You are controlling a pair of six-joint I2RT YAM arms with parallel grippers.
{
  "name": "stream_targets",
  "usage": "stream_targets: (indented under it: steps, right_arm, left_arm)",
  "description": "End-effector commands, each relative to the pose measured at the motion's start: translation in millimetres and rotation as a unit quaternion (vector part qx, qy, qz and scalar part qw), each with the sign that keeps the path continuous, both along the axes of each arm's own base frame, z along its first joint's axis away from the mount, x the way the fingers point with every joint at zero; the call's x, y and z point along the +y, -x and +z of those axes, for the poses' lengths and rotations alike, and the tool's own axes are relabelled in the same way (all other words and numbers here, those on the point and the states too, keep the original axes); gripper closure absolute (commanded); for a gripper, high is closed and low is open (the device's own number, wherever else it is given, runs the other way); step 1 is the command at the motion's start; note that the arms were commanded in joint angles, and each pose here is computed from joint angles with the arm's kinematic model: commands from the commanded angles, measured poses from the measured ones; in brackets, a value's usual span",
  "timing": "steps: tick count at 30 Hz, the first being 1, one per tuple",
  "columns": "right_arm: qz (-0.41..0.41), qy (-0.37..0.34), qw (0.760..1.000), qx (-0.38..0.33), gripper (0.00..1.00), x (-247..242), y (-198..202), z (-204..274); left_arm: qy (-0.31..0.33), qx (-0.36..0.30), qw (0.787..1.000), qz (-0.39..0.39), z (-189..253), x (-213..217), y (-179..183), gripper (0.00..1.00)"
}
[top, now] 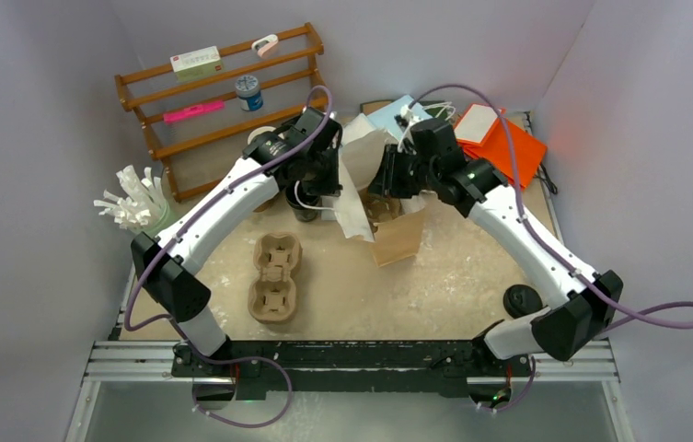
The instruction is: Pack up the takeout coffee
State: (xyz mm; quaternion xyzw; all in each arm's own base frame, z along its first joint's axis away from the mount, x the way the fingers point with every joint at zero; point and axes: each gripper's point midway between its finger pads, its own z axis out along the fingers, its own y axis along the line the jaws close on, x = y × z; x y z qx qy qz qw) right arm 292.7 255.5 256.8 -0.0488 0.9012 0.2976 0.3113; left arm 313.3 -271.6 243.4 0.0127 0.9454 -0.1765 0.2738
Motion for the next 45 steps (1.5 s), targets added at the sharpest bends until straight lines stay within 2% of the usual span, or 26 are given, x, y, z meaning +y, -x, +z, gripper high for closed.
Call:
stream_targets:
  steps: [1, 5, 8, 11, 13, 17, 20, 25, 30, 32, 34, 35, 41, 45]
  right_arm:
    - [-0.003, -0.056, 0.997, -0.062, 0.69, 6, -13, 73]
    - [-0.036, -0.033, 0.995, -0.086, 0.59, -8, -26, 95]
    - [-0.079, -0.004, 0.991, -0.105, 0.43, -28, -34, 108]
    - [-0.126, 0.035, 0.984, -0.123, 0.22, -54, -40, 116]
    - [-0.169, 0.075, 0.975, -0.125, 0.14, -76, -43, 116]
    - [-0.223, 0.156, 0.955, -0.115, 0.08, -112, -43, 107]
    - [-0.228, 0.183, 0.95, -0.112, 0.07, -125, -35, 106]
    - [-0.201, 0.204, 0.956, -0.062, 0.16, -128, -16, 81]
    - [-0.215, 0.216, 0.952, -0.035, 0.38, -136, -6, 71]
    - [-0.225, 0.223, 0.948, -0.036, 0.54, -141, -8, 72]
    - [-0.236, 0.23, 0.944, -0.036, 0.9, -144, -12, 75]
    - [-0.245, 0.233, 0.94, -0.039, 1.0, -147, -14, 78]
    - [-0.309, 0.252, 0.915, -0.055, 1.0, -176, -29, 91]
    - [-0.342, 0.214, 0.914, -0.036, 1.0, -189, -36, 86]
  left_arm:
    - [-0.001, -0.037, 0.999, -0.026, 19, 2, -5, 1.0]
    - [0.024, -0.047, 0.997, -0.051, 25, -12, -8, 1.0]
    - [0.036, -0.052, 0.996, -0.057, 31, -19, -11, 1.0]
    - [0.04, -0.06, 0.996, -0.057, 36, -21, -15, 1.0]
    - [0.041, -0.064, 0.996, -0.055, 39, -22, -18, 1.0]
    - [0.044, -0.069, 0.995, -0.058, 41, -25, -20, 1.0]
    - [0.045, -0.069, 0.995, -0.063, 40, -28, -23, 1.0]
    - [0.043, -0.069, 0.994, -0.072, 36, -34, -28, 1.0]
    - [0.054, -0.062, 0.994, -0.074, 35, -43, -32, 1.0]
    - [0.062, -0.053, 0.994, -0.077, 32, -47, -31, 1.0]
    - [0.07, -0.048, 0.993, -0.083, 29, -53, -31, 1.0]
    - [0.073, -0.046, 0.993, -0.086, 29, -55, -32, 1.0]
    - [0.116, -0.065, 0.985, -0.108, 41, -82, -47, 1.0]
    - [0.138, -0.071, 0.983, -0.1, 51, -98, -63, 1.0]
